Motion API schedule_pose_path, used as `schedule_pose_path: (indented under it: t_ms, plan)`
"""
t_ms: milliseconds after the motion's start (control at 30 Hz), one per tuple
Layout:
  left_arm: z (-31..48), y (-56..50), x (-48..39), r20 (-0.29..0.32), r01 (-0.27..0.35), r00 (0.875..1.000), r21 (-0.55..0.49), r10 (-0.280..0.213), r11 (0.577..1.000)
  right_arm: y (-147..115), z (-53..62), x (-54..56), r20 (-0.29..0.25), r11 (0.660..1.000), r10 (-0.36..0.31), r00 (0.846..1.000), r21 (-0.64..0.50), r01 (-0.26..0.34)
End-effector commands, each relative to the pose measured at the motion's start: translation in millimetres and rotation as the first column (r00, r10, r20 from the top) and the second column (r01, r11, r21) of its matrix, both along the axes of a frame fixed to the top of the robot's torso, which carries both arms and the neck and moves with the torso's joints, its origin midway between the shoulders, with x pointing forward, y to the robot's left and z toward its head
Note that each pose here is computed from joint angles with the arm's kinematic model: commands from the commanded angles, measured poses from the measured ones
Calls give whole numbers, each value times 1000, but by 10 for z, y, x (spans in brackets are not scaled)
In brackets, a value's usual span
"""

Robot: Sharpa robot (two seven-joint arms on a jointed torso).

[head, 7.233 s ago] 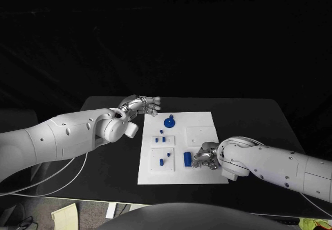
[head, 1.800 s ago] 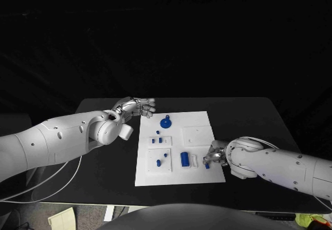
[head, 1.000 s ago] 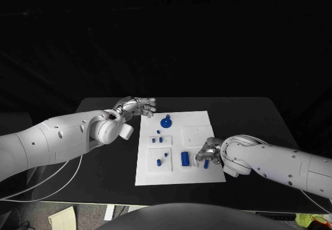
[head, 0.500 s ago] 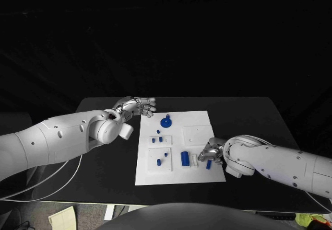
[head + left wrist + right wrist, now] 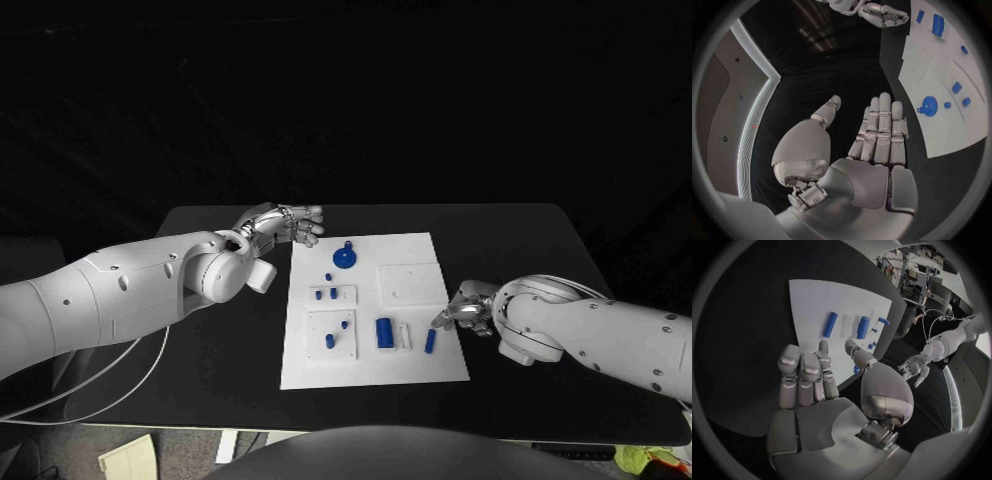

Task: Assemble the parts on the task board

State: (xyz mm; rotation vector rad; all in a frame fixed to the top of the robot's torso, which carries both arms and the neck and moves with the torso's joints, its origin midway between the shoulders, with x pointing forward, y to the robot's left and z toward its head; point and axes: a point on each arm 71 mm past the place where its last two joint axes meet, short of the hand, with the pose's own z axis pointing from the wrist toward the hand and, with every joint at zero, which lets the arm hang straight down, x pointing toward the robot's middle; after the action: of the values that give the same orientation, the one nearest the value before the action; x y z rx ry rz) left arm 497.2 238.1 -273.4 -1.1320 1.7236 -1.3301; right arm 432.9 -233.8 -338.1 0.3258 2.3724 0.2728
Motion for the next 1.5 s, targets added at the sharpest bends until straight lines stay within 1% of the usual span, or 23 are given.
schedule_pose_path:
  t_ms: [33,100,233,333,400,767,900,1100,1233,1333,1367,1500]
  plan:
    - [12,-30,1,1,15,1000,-16,-15,1000,9,-47,-7,-16,997,42,999,-63,-43]
    - [13,-41,0,1,17,1000,-17,-17,1000,23,-90,-12,-15,994,60,998,-91,-61]
    - [12,-43,-2,0,19,1000,-17,-19,1000,57,-194,-38,-25,991,68,997,-113,-71]
    - [12,-37,-1,0,17,1000,-17,-17,1000,89,-244,-56,-19,987,91,996,-133,-92]
    - [12,-36,-1,-1,17,1000,-16,-17,1000,113,-270,-71,-28,985,100,995,-137,-103]
    - [11,-40,-2,-2,20,1000,-17,-20,1000,198,-306,-71,11,960,186,983,-215,-179]
    - [10,-45,-3,-4,22,1000,-18,-22,1000,283,-336,-81,48,941,241,969,-257,-221]
    - [9,-38,-3,-5,21,1000,-17,-21,1000,390,-433,-149,63,908,314,947,-309,-281]
    - [9,-37,-2,-6,21,1000,-17,-21,1000,413,-467,-163,74,892,342,937,-338,-299]
    - [9,-45,-3,-6,24,1000,-18,-24,1000,439,-489,-174,73,880,363,929,-356,-316]
    - [8,-48,-3,-6,24,1000,-18,-24,1000,453,-503,-182,72,872,375,924,-367,-325]
    - [7,-40,-3,-8,23,1000,-17,-23,1000,482,-534,-195,81,858,397,914,-387,-339]
